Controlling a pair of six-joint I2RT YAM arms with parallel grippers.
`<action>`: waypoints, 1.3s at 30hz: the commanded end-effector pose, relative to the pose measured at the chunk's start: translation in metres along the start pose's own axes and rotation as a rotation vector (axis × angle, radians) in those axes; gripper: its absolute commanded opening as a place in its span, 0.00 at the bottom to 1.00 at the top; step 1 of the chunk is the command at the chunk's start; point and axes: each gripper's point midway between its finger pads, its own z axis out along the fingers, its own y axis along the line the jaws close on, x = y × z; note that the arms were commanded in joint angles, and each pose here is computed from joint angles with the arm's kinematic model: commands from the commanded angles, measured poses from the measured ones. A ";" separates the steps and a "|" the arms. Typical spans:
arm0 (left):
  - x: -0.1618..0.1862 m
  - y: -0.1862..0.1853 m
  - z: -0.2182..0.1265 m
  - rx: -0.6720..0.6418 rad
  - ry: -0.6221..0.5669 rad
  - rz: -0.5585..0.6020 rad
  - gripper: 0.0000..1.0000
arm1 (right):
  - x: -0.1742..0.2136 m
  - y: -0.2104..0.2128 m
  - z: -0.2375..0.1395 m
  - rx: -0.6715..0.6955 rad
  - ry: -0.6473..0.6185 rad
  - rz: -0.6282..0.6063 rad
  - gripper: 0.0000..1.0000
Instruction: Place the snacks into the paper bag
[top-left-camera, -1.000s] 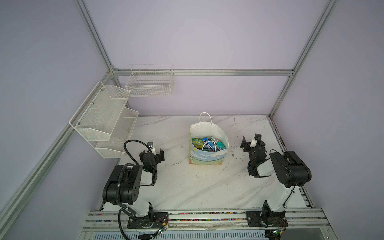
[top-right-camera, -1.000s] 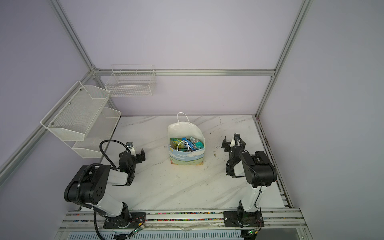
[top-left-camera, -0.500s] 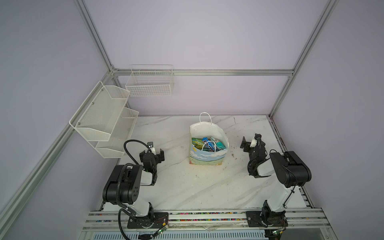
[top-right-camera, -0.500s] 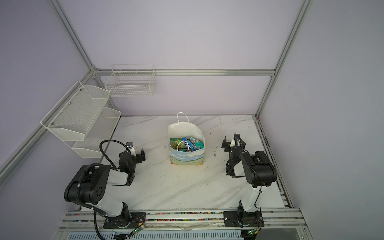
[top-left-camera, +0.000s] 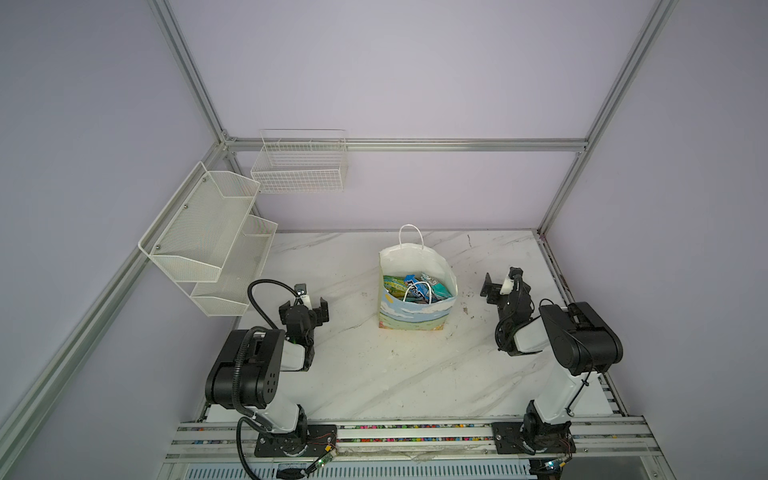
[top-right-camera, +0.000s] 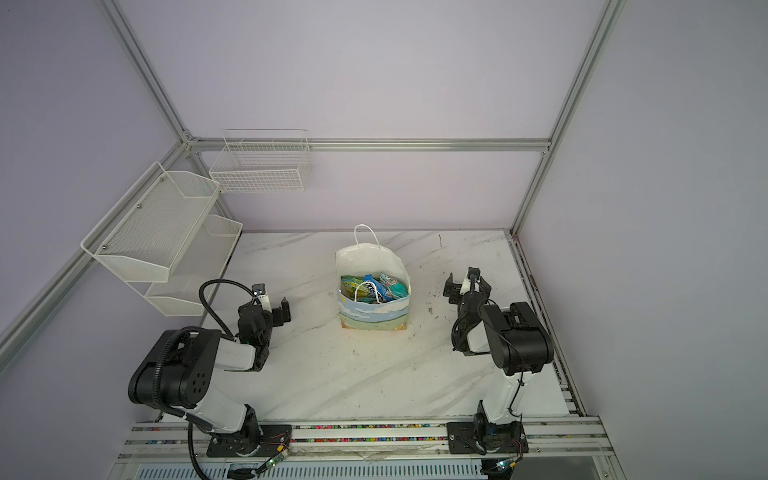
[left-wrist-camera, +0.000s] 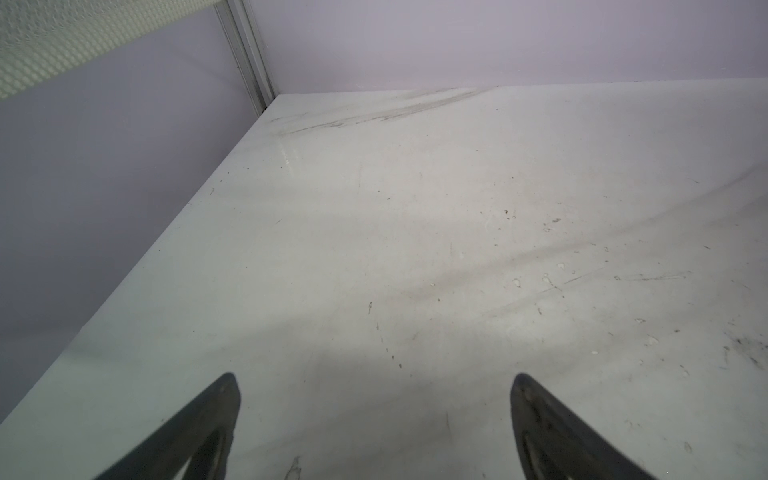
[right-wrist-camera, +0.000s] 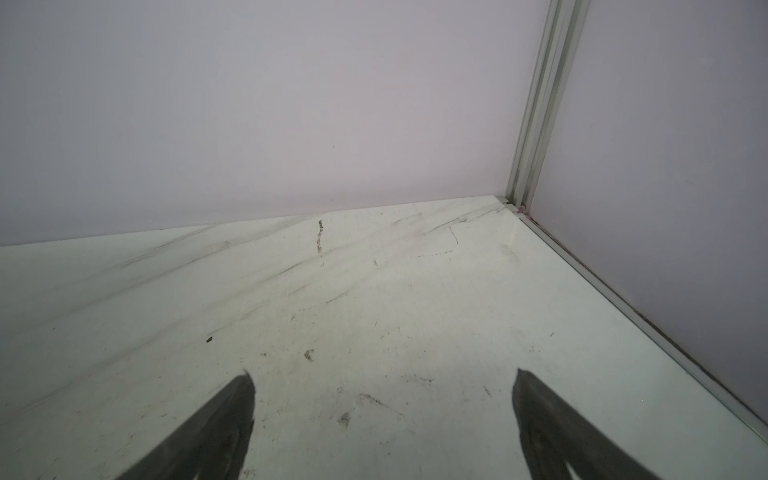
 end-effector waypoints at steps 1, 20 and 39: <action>-0.039 0.001 0.004 -0.003 -0.107 -0.045 1.00 | -0.015 0.000 0.000 -0.002 -0.040 0.010 0.97; -0.039 0.001 0.004 -0.004 -0.107 -0.045 1.00 | -0.015 0.000 0.000 -0.003 -0.042 0.009 0.97; -0.038 0.001 0.004 -0.002 -0.105 -0.044 1.00 | -0.015 0.000 0.000 -0.003 -0.041 0.009 0.97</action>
